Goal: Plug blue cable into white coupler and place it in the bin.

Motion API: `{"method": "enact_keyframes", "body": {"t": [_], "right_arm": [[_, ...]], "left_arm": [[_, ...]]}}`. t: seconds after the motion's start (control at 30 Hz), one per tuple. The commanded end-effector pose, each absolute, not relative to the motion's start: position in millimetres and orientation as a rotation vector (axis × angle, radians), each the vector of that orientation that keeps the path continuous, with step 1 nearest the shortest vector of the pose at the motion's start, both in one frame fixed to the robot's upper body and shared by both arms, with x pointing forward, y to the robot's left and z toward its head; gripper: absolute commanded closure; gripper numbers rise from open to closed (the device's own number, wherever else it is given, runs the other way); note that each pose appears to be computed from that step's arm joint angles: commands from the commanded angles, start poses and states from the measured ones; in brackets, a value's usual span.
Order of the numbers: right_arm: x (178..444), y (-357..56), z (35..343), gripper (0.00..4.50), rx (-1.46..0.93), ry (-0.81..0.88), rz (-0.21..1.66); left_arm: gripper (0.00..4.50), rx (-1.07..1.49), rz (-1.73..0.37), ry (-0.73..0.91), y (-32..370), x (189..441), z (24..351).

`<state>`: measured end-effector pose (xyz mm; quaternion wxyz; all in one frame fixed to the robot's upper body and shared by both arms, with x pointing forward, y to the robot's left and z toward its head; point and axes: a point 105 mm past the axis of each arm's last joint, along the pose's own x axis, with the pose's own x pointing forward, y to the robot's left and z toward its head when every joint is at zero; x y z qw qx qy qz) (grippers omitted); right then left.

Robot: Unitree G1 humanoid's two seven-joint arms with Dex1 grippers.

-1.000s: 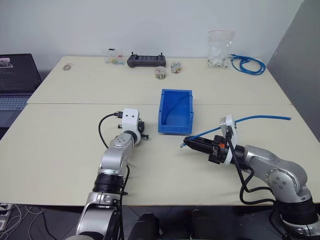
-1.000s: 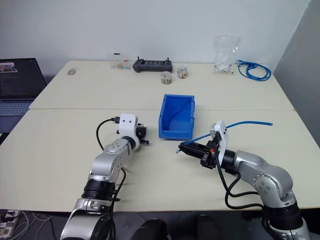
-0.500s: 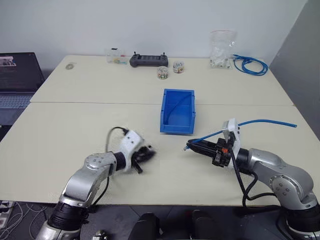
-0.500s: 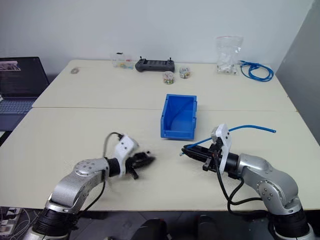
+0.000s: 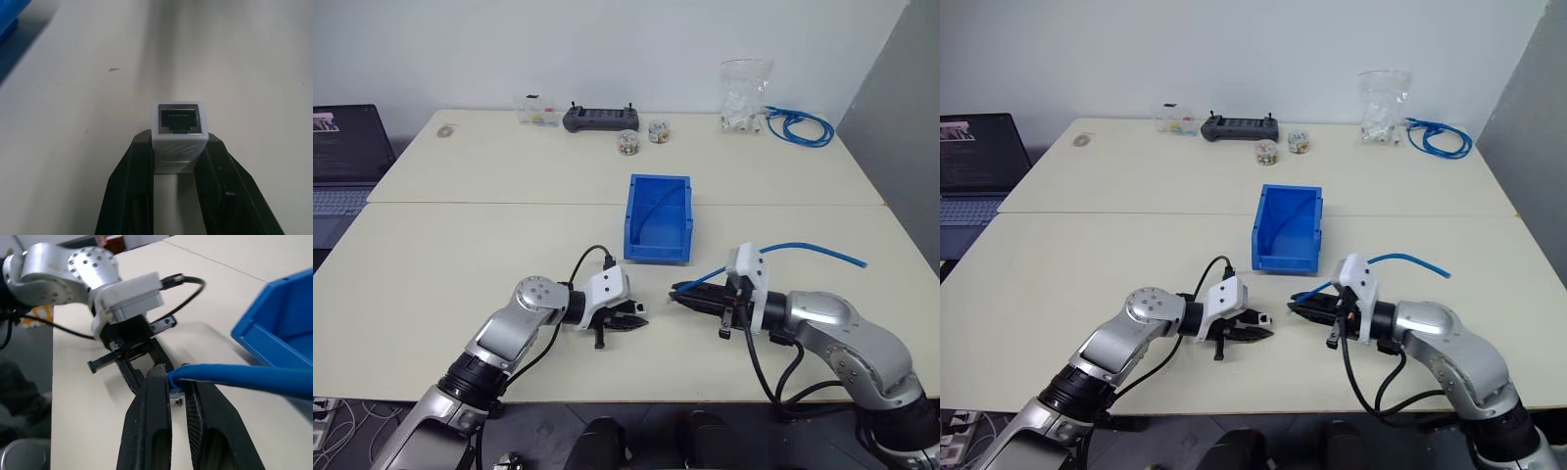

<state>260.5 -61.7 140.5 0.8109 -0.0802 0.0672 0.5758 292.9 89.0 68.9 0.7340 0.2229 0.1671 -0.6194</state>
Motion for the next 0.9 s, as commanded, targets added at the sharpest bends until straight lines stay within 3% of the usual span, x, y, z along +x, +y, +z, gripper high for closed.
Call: {"method": "enact_keyframes", "body": {"t": [0.03, 0.63, 0.9], "right_arm": [[260.6, -47.7, 141.3, 4.39, -0.240, 0.119, 1.298], [287.2, -24.4, 121.9, 4.39, -0.385, 0.131, 1.349], [281.6, -22.1, 115.1, 4.39, -0.435, 0.152, 1.424]], "left_arm": [[3.72, 0.507, -1.402, 0.413, 87.3, 287.0, 56.8], [3.72, 0.510, -1.398, 0.423, 89.2, 285.0, 57.5], [3.72, 0.513, -1.390, 0.430, 91.8, 286.1, 57.0]]}}
